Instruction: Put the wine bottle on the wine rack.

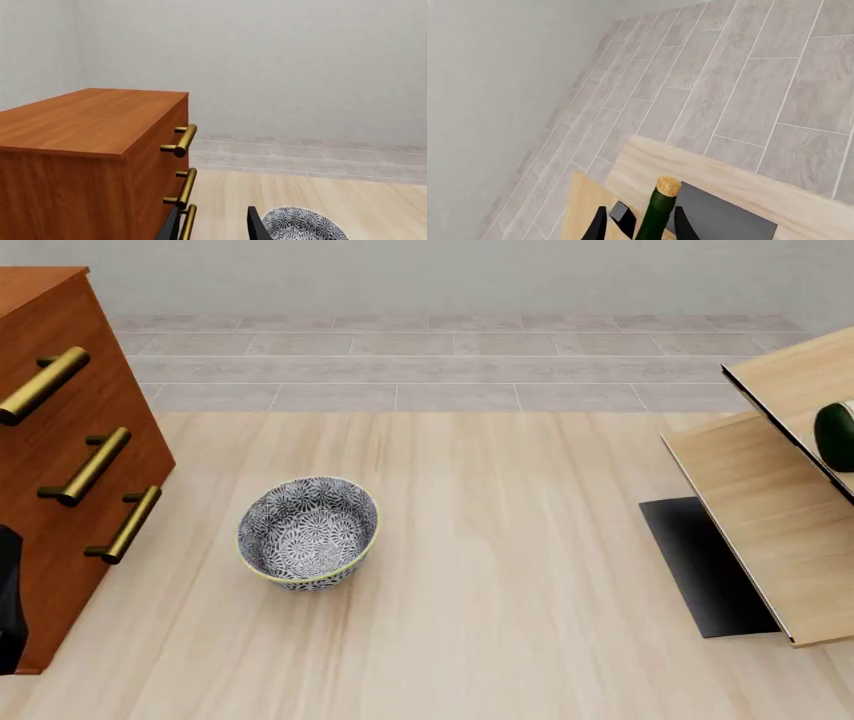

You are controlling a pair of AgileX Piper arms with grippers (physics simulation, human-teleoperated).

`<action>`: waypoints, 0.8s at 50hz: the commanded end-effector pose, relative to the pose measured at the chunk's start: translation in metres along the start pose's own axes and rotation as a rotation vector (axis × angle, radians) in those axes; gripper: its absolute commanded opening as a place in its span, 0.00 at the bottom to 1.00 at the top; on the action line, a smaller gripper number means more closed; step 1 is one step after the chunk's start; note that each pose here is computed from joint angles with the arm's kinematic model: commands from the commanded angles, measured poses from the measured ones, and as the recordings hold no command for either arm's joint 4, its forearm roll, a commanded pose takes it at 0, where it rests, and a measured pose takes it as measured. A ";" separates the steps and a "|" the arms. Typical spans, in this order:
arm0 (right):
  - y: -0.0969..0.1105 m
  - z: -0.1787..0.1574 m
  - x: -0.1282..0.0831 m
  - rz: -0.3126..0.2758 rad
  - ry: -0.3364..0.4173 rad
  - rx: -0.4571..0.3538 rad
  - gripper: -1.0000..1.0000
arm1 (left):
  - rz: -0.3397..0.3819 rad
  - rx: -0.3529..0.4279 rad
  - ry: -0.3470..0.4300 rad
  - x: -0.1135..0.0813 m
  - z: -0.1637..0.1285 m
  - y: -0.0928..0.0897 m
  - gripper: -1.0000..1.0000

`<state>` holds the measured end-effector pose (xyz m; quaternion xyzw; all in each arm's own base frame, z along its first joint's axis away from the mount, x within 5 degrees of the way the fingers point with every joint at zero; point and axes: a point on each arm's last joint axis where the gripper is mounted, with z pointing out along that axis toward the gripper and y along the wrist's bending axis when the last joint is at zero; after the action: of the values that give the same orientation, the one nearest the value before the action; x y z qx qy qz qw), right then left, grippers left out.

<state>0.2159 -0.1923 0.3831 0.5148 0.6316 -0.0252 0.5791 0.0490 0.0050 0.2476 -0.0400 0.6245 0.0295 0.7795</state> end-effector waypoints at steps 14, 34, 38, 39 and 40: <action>0.012 -0.037 -0.024 0.031 -0.062 -0.025 1.00 | -0.005 0.001 -0.004 -0.003 0.000 0.000 1.00; 0.034 -0.072 -0.027 0.009 -0.074 -0.112 1.00 | -0.007 -0.001 -0.011 -0.007 0.000 0.000 1.00; 0.038 -0.077 -0.027 -0.007 -0.076 -0.131 1.00 | -0.007 -0.001 -0.012 -0.007 0.000 0.000 1.00; 0.040 -0.078 -0.026 -0.011 -0.071 -0.140 1.00 | -0.007 -0.001 -0.012 -0.007 0.000 0.000 1.00; 0.042 -0.080 -0.025 -0.020 -0.071 -0.151 1.00 | -0.008 -0.001 -0.013 -0.007 0.000 0.000 1.00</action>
<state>0.1856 -0.1534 0.4416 0.4872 0.6089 -0.0099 0.6260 0.0472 0.0048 0.2541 -0.0419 0.6202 0.0273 0.7828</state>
